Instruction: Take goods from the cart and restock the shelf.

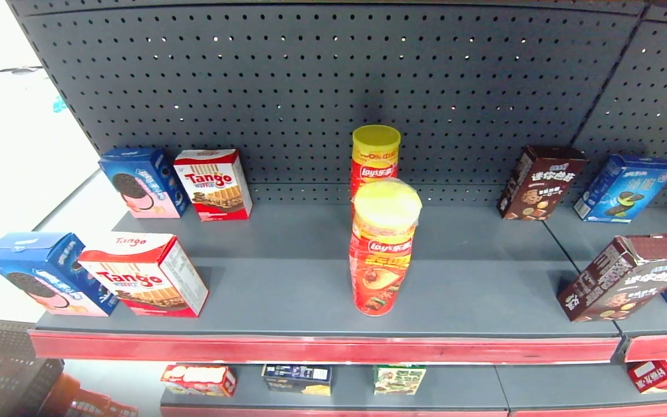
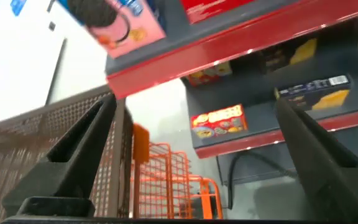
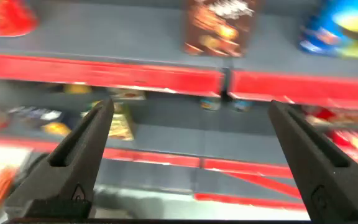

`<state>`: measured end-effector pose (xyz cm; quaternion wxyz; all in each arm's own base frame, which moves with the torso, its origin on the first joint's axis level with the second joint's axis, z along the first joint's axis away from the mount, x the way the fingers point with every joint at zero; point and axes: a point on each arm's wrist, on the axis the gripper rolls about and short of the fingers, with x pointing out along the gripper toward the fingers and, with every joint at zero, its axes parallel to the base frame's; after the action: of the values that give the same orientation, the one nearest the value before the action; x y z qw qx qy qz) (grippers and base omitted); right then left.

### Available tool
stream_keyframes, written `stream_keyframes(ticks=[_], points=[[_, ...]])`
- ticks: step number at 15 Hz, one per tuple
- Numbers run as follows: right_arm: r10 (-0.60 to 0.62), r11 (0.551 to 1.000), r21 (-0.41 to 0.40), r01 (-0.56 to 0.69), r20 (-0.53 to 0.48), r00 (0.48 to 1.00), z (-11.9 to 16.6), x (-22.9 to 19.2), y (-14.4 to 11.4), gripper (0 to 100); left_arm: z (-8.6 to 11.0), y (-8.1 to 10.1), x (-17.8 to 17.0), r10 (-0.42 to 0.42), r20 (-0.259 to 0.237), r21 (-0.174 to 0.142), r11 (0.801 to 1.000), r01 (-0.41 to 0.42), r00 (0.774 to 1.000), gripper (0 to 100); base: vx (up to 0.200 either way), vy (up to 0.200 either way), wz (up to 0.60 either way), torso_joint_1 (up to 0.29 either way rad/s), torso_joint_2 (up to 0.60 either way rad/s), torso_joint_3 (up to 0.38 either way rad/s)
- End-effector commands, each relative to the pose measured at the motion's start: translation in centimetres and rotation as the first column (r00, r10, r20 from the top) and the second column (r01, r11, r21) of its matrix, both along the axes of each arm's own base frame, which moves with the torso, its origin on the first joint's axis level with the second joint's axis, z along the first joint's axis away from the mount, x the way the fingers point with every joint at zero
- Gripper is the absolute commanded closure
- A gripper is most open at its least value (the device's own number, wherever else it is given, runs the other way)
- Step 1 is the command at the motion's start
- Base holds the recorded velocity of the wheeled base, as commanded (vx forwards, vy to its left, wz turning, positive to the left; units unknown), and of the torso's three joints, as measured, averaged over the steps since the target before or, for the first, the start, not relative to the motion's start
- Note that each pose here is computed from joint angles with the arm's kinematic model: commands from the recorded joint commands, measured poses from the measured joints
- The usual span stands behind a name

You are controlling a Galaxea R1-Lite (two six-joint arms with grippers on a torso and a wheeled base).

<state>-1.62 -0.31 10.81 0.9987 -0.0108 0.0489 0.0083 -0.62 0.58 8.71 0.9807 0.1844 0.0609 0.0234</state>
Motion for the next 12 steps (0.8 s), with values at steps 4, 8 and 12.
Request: stream_keyframes(ticks=[4, 8, 12], points=[[-0.145, 0.989, 0.004, 0.145, 0.086, 0.986, -2.45, -0.90, 0.07, 0, -0.29, -0.06, -0.85, 0.130, 0.079, -0.080, 0.989, -0.124, 0.988, 0, 0.000, 0.000, 0.00, 0.000, 0.00, 0.000], [-0.252, 0.968, 0.022, 0.251, 0.142, 0.957, -2.48, -0.86, -0.22, 0, -0.48, -0.09, -1.51, 0.135, 0.154, -0.115, 0.986, -0.118, 0.979, 0, 0.000, 0.000, 0.00, 0.000, 0.00, 0.000], [-0.050, 0.999, 0.010, 0.049, 0.098, 0.994, -3.24, -0.68, 0.25, 0, -0.49, -0.13, -1.56, 0.121, 0.160, -0.116, 0.988, -0.103, 0.980, 0, 0.000, 0.000, 0.00, 0.000, 0.00, 0.000]])
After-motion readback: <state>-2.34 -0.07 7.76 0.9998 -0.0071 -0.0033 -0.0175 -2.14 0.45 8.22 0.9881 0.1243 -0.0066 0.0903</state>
